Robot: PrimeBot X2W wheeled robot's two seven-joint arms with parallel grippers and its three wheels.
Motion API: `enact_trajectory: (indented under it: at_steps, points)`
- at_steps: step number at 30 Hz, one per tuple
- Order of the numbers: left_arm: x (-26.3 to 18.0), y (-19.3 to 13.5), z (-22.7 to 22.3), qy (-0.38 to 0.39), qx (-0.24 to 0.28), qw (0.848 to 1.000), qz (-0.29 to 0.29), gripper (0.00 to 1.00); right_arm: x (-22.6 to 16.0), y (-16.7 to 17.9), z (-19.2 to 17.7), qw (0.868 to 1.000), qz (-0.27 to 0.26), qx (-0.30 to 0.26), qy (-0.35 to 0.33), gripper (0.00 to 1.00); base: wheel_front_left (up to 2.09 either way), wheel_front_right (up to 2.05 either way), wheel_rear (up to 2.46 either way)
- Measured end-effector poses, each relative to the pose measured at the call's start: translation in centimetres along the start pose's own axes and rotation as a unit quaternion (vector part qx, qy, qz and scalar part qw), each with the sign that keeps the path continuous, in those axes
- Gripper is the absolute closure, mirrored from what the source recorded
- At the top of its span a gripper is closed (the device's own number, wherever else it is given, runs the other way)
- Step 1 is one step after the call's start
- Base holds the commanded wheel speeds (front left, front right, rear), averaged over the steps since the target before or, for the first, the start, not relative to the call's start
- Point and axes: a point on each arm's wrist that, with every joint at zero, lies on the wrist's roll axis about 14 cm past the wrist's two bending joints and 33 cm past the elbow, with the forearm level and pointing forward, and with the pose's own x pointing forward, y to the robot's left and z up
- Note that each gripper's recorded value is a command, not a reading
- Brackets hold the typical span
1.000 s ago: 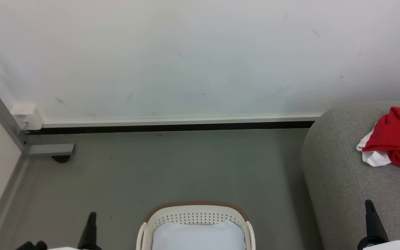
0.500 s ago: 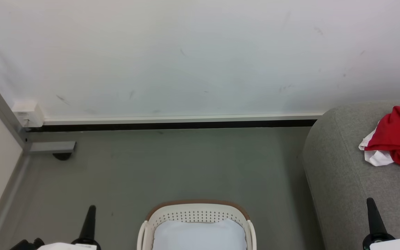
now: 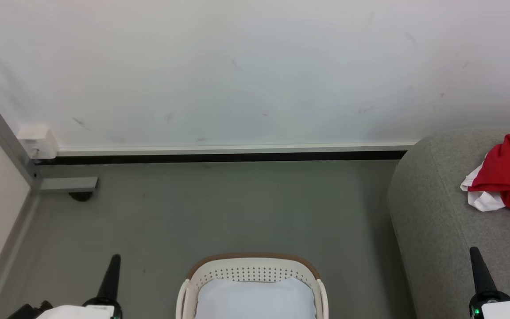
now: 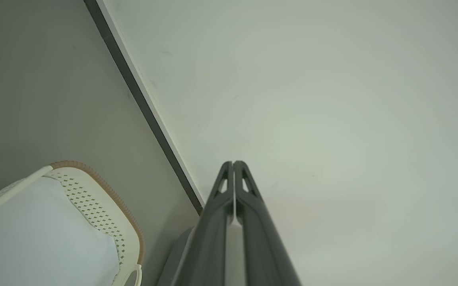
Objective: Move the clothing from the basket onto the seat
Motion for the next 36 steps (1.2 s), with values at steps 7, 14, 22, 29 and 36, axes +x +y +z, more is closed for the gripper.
enact_trajectory:
  at_steps: [7,14,22,29,36]
  points:
    - [0.1,-0.2,0.2,0.0,-0.03,1.0,-0.004,1.0,0.2,0.2,0.0,1.0,0.003,0.029,0.002,1.0,0.0,0.0,0.0]
    - [0.2,-0.6,0.4,-0.002,-0.06,0.998,-0.013,1.0,0.4,0.4,0.0,0.998,0.008,0.056,0.004,1.0,0.0,0.0,0.0]
    - [0.4,-0.9,0.6,-0.001,-0.09,0.996,-0.021,1.0,0.8,0.9,0.0,0.996,0.015,0.085,0.008,1.0,0.0,0.0,0.0]
    - [0.5,-1.2,0.9,-0.002,-0.117,0.993,-0.028,1.0,0.9,1.0,0.0,0.994,0.018,0.108,0.011,1.0,0.0,0.0,0.0]
    - [0.5,-1.3,1.1,-0.003,-0.14,0.99,-0.033,1.0,1.1,1.1,-0.1,0.991,0.021,0.132,0.014,1.0,0.0,0.0,0.0]
